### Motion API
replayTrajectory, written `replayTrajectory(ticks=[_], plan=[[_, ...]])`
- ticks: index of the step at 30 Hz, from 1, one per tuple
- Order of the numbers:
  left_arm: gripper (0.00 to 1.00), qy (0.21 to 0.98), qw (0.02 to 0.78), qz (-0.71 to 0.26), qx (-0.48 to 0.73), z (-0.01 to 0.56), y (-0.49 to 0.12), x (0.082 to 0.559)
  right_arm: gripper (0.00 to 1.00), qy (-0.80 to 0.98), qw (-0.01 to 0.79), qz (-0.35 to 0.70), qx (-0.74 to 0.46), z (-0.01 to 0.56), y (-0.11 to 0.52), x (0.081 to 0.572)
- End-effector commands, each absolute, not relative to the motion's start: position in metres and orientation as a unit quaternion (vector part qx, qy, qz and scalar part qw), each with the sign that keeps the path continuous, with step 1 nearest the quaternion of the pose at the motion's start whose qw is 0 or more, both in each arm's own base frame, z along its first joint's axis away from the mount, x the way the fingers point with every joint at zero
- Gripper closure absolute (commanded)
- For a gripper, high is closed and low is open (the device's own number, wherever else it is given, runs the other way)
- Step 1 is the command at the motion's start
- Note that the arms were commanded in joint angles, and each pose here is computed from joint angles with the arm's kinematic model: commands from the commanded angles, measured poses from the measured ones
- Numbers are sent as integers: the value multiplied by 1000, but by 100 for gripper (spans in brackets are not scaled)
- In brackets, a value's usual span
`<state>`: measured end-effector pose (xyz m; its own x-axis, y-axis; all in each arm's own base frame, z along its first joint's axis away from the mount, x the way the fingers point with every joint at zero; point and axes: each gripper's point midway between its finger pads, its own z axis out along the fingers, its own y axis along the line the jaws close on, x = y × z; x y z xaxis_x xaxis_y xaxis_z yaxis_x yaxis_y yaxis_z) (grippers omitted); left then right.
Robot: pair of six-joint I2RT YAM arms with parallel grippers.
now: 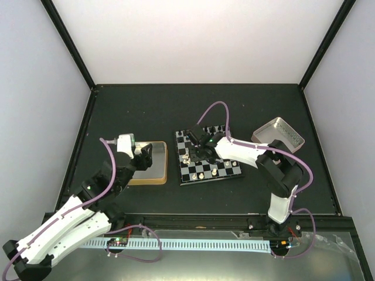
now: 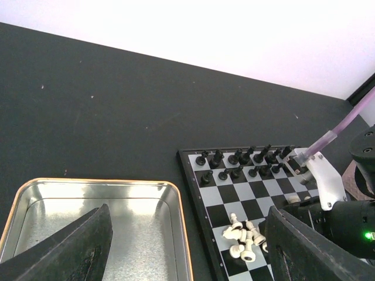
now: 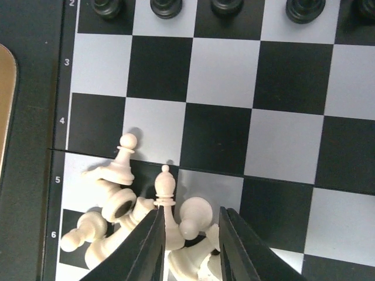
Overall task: Set up the chess pieces on the board
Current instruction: Pick up the chess piece from the chessboard, then place the chess piece on the chessboard.
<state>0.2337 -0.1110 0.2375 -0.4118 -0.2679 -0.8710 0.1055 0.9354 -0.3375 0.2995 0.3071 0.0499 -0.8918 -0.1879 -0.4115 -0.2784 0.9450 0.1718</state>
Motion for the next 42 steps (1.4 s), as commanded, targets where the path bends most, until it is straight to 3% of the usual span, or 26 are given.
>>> replayTrajectory(ticks=[1, 13, 26, 35, 42], plan=[[27, 818, 544, -181, -45, 245, -111, 231, 73, 967, 209, 89, -111, 52, 303, 304], [27, 817, 545, -187, -39, 246, -113, 230, 93, 966, 217, 86, -113, 57, 306, 308], [27, 816, 539, -206, -32, 251, -117, 225, 94, 937, 304, 147, -86, 123, 285, 296], [25, 807, 542, -234, -19, 260, -124, 222, 93, 955, 289, 62, -34, 99, 202, 260], [25, 813, 527, -246, -11, 258, -136, 225, 93, 966, 252, 45, -25, 76, 189, 261]])
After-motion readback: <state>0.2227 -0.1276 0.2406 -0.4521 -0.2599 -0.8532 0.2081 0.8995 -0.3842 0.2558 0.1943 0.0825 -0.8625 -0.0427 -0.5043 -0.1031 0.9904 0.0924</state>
